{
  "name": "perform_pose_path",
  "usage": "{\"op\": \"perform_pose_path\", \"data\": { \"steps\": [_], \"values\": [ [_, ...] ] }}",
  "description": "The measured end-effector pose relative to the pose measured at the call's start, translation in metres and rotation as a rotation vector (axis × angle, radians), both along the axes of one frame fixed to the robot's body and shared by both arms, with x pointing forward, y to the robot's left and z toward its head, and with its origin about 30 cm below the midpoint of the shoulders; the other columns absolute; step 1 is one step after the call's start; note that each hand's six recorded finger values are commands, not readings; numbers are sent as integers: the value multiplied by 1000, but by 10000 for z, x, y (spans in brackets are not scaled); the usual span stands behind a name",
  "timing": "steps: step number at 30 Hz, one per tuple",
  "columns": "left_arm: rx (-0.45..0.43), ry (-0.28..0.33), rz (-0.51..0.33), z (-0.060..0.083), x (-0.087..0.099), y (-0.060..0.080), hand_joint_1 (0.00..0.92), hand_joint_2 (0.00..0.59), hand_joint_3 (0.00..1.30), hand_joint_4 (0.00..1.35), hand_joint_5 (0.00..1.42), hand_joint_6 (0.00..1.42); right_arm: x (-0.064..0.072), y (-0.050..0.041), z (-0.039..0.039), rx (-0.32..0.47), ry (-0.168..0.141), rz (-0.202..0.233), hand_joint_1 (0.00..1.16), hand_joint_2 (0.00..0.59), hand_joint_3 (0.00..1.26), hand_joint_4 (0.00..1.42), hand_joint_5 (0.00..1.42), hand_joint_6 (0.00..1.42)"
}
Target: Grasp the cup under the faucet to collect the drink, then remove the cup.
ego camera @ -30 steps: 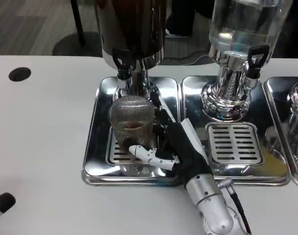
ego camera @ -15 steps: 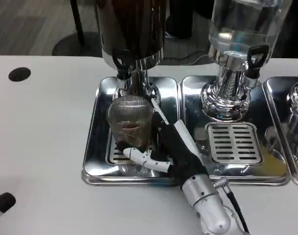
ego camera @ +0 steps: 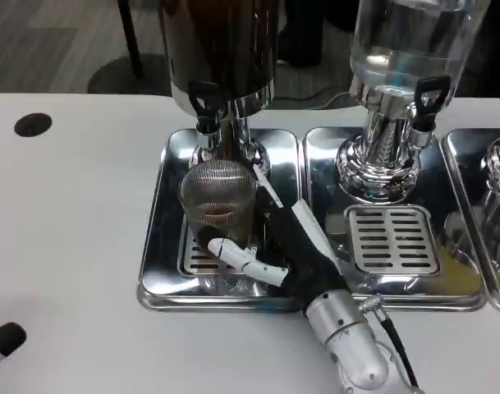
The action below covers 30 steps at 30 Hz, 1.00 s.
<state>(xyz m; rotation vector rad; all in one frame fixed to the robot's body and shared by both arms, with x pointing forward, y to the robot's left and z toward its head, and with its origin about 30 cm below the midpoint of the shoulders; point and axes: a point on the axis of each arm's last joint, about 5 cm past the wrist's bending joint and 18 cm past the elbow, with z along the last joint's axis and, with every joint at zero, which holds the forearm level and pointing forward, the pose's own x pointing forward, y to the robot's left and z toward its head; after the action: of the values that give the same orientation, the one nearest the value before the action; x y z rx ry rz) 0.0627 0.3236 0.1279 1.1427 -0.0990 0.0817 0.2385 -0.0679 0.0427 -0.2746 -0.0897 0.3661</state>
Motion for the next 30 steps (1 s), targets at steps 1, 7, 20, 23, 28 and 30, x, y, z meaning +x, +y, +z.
{"op": "perform_pose_path", "data": {
  "steps": [1, 7, 20, 23, 28, 30],
  "values": [
    [0, 0, 0, 0, 1, 0, 0, 37, 0, 0, 0, 0, 0, 0, 0, 0, 0, 0, 546, 185, 0, 0, 0, 26],
    [0, -2, 1, 1, 8, 0, 0, 41, 0, 0, 0, 0, 2, -4, 0, -8, -3, 4, 591, 194, 0, 0, 0, 10],
    [0, 5, 8, -3, -3, 3, 0, 43, 0, 0, 0, 0, 68, 54, 44, -75, -20, -22, 647, 195, 0, 0, 0, 27],
    [0, 7, 10, -3, -11, 6, 0, 43, 0, 0, 0, 0, 97, 67, 62, -87, -22, -34, 650, 196, 0, 0, 0, 27],
    [-2, 11, 13, -4, -26, 9, 0, 41, 0, 0, 0, 0, 117, 73, 71, -94, -21, -39, 657, 198, 0, 0, 0, 28],
    [-3, 13, 15, -4, -34, 11, 0, 41, 0, 0, 0, 0, 121, 76, 73, -95, -21, -42, 661, 200, 0, 0, 3, 37]
  ]
}}
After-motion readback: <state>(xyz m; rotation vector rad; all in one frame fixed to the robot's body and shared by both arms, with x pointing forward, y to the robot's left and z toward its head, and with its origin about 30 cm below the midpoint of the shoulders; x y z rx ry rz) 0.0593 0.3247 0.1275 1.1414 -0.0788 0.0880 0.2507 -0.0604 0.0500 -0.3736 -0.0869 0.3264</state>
